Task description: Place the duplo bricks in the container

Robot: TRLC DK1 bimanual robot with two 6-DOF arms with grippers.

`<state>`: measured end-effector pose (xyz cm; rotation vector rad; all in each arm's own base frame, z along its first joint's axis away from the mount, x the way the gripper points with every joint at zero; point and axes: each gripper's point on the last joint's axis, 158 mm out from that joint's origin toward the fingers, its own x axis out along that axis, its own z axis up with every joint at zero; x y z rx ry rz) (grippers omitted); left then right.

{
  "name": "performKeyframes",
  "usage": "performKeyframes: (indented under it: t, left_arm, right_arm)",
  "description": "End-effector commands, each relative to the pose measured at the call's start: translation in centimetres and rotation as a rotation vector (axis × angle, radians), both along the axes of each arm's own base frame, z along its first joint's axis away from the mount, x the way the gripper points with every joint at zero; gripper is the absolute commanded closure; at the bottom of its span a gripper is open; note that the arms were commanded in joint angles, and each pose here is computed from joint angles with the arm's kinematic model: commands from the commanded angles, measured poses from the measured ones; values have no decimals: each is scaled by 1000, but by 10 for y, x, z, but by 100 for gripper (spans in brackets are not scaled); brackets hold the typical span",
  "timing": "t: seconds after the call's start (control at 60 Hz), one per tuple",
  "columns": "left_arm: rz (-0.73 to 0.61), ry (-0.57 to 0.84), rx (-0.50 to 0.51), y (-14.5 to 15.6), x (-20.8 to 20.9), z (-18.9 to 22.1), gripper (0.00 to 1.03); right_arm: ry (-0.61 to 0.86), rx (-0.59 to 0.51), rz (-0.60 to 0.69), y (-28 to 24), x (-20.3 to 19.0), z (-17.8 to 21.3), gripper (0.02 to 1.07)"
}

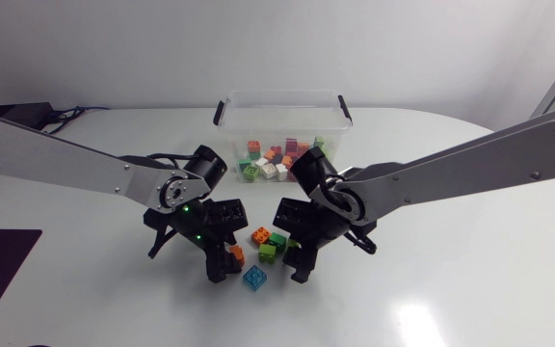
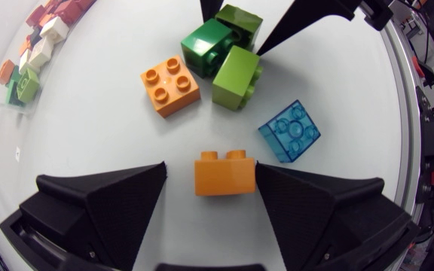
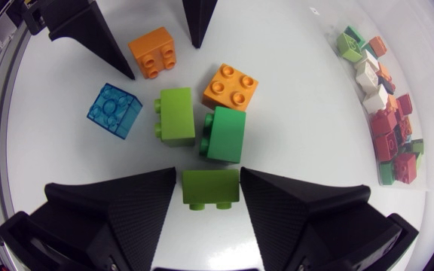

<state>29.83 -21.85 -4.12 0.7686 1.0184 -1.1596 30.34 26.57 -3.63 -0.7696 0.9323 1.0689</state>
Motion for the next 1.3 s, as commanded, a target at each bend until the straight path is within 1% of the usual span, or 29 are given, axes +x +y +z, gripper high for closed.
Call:
performKeyframes:
  t: [0.0,0.033,0.05,0.083,0.133,0.183,0.233,0.35,0.45,0.6,0.733,0.783,0.833,0.883,0.967,1.033,1.15,1.217,1.283]
  left_arm:
    - [0,9,13,-2,4,-5,35]
    - [4,9,13,-2,5,-4,45]
    - [6,8,12,-2,5,-4,51]
    - [7,8,12,-2,6,-4,58]
    - [12,14,15,-2,5,-6,60]
    - [16,15,19,-2,5,-6,63]
    - [32,17,18,-2,7,-4,70]
    - [31,22,21,-1,5,-2,71]
    - [36,-4,4,-2,10,10,71]
    - [65,-102,-68,-8,26,63,71]
    - [94,-166,-160,-19,43,120,70]
    - [130,-200,-199,-22,58,142,70]
    - [142,-212,-220,-24,64,152,69]
    - [179,-240,-264,-25,80,172,69]
    - [203,-262,-294,-28,94,187,69]
    - [235,-290,-338,-34,109,201,69]
    - [284,-319,-381,-38,135,214,68]
    - [331,-351,-415,-33,155,223,68]
    - [349,-372,-433,-32,168,227,68]
  right_arm:
    - [1,-5,18,2,6,-7,74]
    - [5,-5,15,2,7,-7,75]
    - [7,-5,13,2,7,-7,79]
    - [12,4,12,3,7,-6,82]
    - [33,1,8,2,6,-4,89]
    - [57,2,4,1,4,-2,91]
    - [59,1,3,-1,3,2,91]
    - [56,1,2,-6,-3,16,91]
    - [28,18,-12,-13,-2,41,91]
    - [-48,67,-69,-27,19,88,91]
    - [-124,126,-150,-37,50,129,91]
    - [-152,154,-191,-40,64,144,90]
    - [-170,174,-219,-42,73,153,90]
    - [-201,210,-264,-43,91,166,90]
    - [-238,256,-314,-44,111,180,90]
    - [-265,297,-357,-44,129,191,90]
    - [-305,363,-415,-40,159,210,90]
    - [-319,388,-446,-42,175,215,89]
    - [-337,408,-471,-46,189,220,89]
